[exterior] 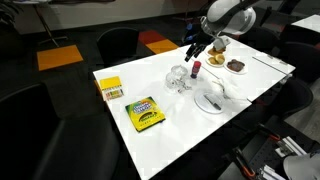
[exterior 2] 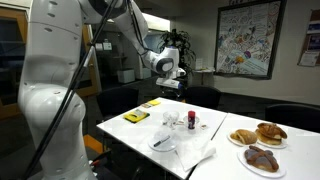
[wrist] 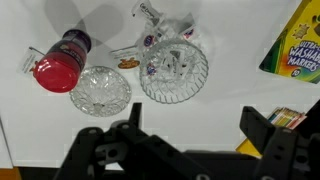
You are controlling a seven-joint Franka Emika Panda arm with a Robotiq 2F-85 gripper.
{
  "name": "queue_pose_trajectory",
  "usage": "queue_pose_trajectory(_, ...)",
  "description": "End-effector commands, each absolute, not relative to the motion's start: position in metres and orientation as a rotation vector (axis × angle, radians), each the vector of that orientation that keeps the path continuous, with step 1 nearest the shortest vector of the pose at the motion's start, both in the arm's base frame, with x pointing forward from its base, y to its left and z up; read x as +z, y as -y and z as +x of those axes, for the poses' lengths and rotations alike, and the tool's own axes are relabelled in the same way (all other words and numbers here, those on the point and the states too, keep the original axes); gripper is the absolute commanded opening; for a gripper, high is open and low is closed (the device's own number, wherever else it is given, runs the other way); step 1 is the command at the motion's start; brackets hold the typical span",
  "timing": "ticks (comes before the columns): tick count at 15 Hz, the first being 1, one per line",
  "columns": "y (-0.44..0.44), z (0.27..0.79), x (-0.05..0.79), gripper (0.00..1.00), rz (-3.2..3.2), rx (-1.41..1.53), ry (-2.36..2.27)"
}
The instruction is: Move the glass bowl to the left
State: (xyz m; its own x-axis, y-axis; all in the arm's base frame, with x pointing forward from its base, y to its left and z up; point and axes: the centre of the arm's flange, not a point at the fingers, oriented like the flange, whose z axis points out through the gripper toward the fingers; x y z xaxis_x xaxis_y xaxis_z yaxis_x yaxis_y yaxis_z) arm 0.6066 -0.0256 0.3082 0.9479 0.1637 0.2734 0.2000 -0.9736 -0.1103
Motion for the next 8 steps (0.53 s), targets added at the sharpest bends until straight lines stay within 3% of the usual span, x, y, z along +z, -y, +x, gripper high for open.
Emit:
queue_pose_trajectory(1, 0.035, 0.637, 0.281, 1.00, -2.922, -0.392, 0.319)
queue_pose_trajectory(8, 0.022, 0.672, 0.233, 1.00, -2.869, -0.244, 0.333)
